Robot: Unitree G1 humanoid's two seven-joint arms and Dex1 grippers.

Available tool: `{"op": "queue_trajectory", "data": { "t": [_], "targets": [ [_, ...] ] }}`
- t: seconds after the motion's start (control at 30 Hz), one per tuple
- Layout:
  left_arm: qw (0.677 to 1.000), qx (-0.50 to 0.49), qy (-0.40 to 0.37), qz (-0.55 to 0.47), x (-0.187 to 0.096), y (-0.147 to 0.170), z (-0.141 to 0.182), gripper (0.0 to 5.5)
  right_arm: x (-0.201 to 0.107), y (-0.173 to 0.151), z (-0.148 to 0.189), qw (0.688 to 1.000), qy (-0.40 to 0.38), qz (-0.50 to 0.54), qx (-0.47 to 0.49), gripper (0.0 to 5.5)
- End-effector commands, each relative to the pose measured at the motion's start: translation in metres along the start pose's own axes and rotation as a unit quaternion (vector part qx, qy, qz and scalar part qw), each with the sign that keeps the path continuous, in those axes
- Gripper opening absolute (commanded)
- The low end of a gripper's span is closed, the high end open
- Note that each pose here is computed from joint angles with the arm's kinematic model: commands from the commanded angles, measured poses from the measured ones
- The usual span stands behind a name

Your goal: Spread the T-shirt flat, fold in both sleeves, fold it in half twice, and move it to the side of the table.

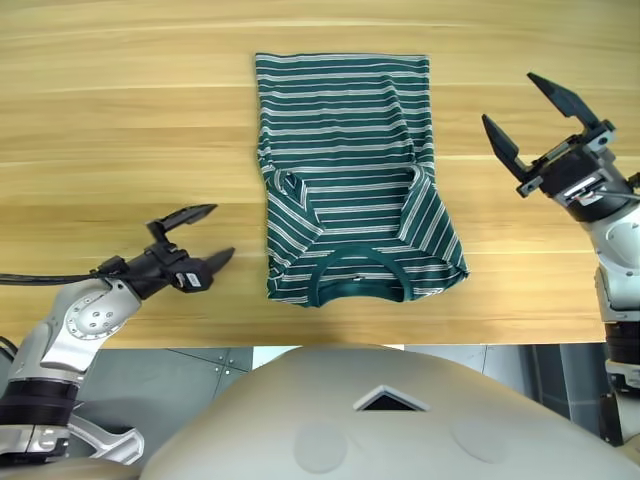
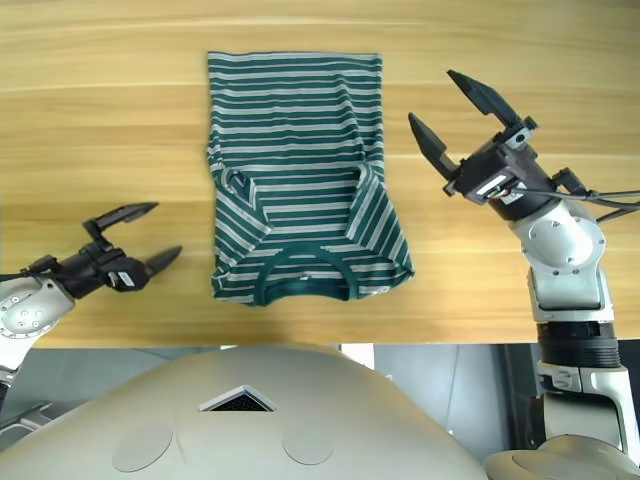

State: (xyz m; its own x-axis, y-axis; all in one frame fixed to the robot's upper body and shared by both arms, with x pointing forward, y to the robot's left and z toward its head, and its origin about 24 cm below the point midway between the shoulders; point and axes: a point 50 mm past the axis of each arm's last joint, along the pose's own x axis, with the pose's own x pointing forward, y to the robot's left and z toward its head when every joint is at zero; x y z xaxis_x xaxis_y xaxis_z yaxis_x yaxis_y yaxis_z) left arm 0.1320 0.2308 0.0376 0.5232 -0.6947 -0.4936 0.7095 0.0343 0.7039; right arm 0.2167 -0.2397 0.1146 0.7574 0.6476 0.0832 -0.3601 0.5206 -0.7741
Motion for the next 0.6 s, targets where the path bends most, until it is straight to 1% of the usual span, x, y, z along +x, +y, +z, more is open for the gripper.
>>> {"op": "queue_trajectory", "data": {
  "t": [0.03,0.13,0.23,0.47,0.53,0.57,0.6],
  "targets": [
    [0.997,-0.012,-0.029,-0.077,0.006,-0.018,0.018,4.58,0.001,-0.008,-0.015,0.999,0.028,0.004,-0.014,2.60],
    [0.994,-0.024,-0.038,-0.096,0.007,-0.025,0.024,4.58,0.000,-0.012,-0.020,0.999,0.035,0.005,-0.015,2.60],
    [0.992,-0.034,-0.053,-0.106,0.014,-0.032,0.029,4.58,-0.001,-0.013,-0.025,0.999,0.045,0.005,-0.017,2.60],
    [0.990,-0.036,-0.061,-0.125,0.028,-0.040,0.026,4.58,-0.006,-0.012,-0.029,0.998,0.055,0.009,-0.014,2.60],
    [0.989,-0.036,-0.062,-0.127,0.031,-0.042,0.024,4.27,-0.006,-0.012,-0.029,0.998,0.054,0.011,-0.014,2.64],
    [0.989,-0.038,-0.060,-0.129,0.030,-0.042,0.023,3.99,-0.006,-0.012,-0.028,0.998,0.054,0.011,-0.013,2.64],
    [0.989,-0.039,-0.059,-0.132,0.029,-0.042,0.022,3.83,-0.006,-0.012,-0.028,0.998,0.054,0.011,-0.013,2.64]
  ]
}}
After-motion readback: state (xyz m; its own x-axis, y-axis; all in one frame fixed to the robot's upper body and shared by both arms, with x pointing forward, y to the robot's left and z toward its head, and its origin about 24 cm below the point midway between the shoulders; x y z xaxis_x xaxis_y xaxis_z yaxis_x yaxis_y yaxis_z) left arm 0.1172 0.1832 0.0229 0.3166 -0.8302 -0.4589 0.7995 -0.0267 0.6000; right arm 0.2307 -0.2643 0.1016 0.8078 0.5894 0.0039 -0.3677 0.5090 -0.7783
